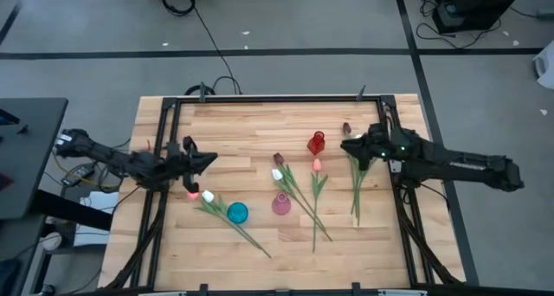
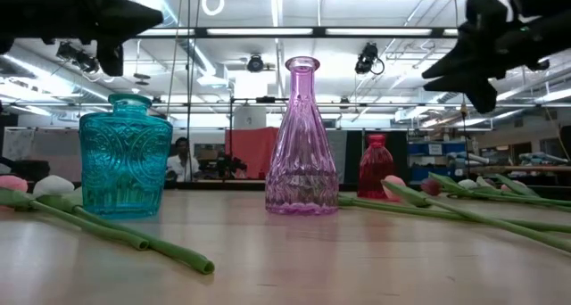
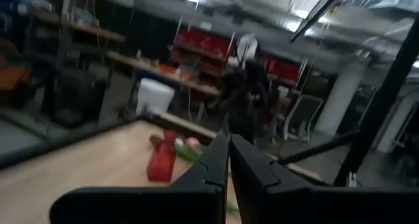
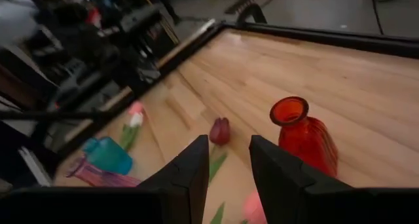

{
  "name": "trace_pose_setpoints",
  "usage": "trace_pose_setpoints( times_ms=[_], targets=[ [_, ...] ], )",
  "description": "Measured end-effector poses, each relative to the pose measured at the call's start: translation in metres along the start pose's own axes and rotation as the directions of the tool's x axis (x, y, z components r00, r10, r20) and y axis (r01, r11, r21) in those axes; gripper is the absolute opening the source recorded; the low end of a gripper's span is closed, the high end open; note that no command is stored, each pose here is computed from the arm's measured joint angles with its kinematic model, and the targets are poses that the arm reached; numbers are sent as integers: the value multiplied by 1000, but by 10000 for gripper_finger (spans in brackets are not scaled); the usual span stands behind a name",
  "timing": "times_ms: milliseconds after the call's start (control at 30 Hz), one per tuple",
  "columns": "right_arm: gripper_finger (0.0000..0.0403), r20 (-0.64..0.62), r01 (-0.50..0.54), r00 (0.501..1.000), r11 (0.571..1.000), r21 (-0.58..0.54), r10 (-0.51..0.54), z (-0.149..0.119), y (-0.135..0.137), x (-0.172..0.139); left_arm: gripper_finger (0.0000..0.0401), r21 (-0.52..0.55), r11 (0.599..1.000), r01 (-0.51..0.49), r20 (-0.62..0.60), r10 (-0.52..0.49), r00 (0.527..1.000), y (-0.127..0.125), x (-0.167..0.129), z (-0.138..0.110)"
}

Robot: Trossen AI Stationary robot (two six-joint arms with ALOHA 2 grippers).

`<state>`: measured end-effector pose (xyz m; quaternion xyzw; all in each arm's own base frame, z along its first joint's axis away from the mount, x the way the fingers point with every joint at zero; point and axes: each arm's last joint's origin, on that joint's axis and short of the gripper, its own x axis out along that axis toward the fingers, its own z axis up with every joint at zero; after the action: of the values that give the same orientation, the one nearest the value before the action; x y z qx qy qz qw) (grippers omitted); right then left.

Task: Sort flowers into vase by color
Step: Put the bottom left pink tulip into the pink vase

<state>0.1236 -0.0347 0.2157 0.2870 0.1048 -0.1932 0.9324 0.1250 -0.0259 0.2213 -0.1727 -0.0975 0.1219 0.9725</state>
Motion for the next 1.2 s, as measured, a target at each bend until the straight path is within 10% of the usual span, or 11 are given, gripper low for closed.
trace_pose_setpoints(
  times_ms=[333,567,800,1000,1200],
  targets=[
    [123,-3,4,1000,992,-125,-5,22,15,12,21,70,998,0,-447,32,894,-72,50,18],
    [123,0,-1,1000,987,-158,1,21,17,11,21,54,995,87,-535,-45,844,-138,63,40],
    [123,29,4,1000,972,-234,3,16,30,10,21,-262,962,-71,-829,-187,527,-161,47,14],
    [123,79,33,997,956,-293,-11,9,44,12,21,-195,792,-579,-955,-19,295,-165,21,-25],
    [123,137,3,989,926,-377,52,-4,52,21,25,-109,529,-841,-948,198,248,-156,10,-42]
  ],
)
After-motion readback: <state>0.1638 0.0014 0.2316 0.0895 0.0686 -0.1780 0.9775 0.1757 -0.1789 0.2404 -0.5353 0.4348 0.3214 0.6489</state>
